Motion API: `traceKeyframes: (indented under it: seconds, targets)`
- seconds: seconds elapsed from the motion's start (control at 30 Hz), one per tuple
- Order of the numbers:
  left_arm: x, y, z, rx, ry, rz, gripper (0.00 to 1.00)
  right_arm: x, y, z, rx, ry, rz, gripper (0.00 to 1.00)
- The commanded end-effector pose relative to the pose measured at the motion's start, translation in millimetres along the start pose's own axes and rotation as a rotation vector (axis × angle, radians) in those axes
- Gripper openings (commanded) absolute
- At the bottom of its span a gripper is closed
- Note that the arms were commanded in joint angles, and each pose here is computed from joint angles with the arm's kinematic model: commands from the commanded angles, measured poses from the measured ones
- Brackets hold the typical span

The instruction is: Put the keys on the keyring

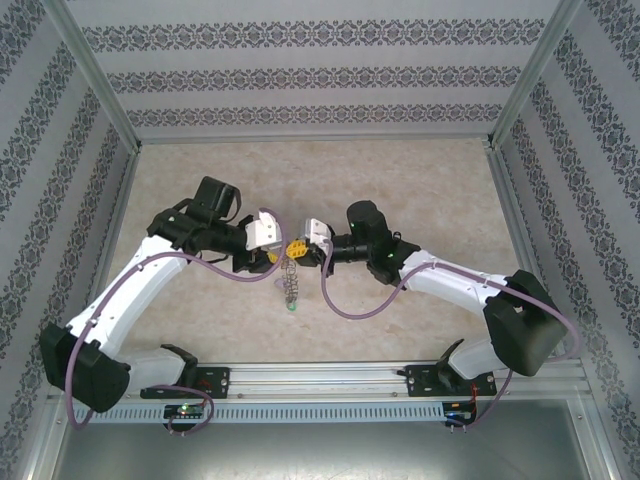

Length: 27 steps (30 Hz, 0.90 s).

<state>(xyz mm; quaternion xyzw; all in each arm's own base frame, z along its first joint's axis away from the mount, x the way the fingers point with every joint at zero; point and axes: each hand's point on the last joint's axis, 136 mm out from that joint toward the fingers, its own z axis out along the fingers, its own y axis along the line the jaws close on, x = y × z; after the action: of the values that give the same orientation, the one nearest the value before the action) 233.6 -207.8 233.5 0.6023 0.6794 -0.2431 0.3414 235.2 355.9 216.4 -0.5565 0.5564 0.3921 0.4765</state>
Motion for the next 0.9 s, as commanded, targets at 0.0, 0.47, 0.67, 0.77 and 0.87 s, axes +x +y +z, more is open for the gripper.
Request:
traceKeyframes:
  seconds: [0.0, 0.47, 0.67, 0.77, 0.87]
  targets:
    - [-12.2, -2.5, -9.2, 0.031, -0.122, -0.04, 0.42, -42.8, -2.2, -16.1, -0.002, -0.177, -0.037, 0.0]
    - [-24.6, 8.0, -5.5, 0.083, -0.268, -0.128, 0.4, -60.6, -6.2, -25.5, 0.014, -0.311, -0.008, 0.0]
    - [-23.9, 19.2, -11.6, 0.025, -0.287, -0.128, 0.41, -61.2, -5.5, -27.4, 0.014, -0.318, -0.005, 0.0]
    - [-26.0, 20.0, -12.5, 0.015, -0.305, -0.127, 0.4, -61.0, -4.3, -28.3, 0.013, -0.318, -0.005, 0.0]
    - [-27.1, 19.6, -11.7, 0.024, -0.315, -0.133, 0.37, -61.0, -4.8, -28.5, 0.015, -0.317, -0.003, 0.0]
